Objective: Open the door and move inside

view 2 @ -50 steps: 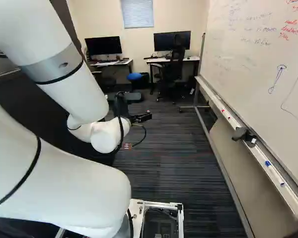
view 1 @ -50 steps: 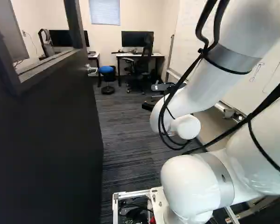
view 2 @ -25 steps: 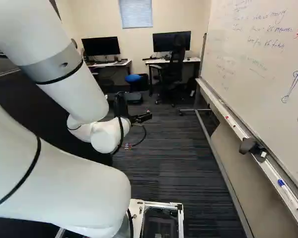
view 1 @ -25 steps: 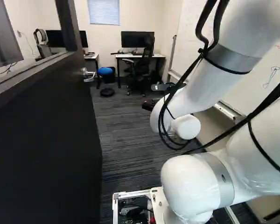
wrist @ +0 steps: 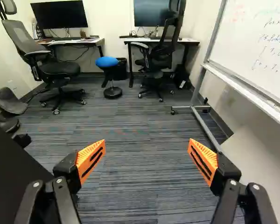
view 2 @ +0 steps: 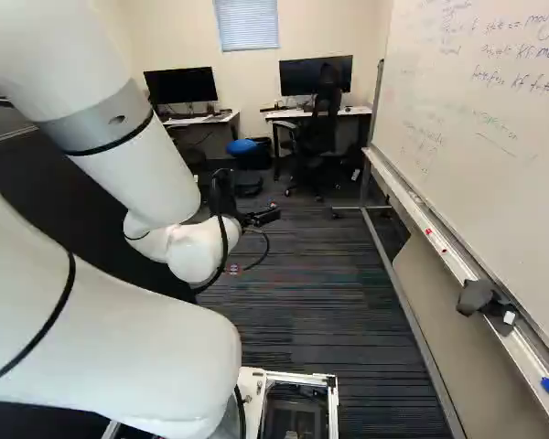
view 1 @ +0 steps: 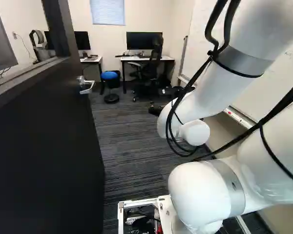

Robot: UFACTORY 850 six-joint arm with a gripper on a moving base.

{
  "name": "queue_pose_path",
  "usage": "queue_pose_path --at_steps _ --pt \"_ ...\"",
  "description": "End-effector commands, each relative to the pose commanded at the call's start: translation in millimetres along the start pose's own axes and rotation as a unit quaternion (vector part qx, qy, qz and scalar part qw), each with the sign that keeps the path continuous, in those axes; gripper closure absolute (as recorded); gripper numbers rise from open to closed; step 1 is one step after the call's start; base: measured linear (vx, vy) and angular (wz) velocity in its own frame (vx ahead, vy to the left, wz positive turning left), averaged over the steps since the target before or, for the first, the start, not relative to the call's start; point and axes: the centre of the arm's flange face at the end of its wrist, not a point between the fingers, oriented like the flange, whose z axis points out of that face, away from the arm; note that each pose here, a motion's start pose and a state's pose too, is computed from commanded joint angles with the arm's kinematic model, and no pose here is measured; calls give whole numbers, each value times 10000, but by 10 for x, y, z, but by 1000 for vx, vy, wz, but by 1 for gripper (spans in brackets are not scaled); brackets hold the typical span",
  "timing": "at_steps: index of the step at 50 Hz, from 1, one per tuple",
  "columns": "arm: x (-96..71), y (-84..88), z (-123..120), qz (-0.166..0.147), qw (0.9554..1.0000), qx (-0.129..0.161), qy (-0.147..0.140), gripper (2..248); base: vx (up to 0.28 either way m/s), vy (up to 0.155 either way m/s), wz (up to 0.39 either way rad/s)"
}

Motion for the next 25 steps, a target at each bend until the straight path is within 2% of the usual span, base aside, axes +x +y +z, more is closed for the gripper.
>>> queue_pose_path --at_steps 25 --pt "0 0 0 0 10000 0 0 3 212 2 -20"
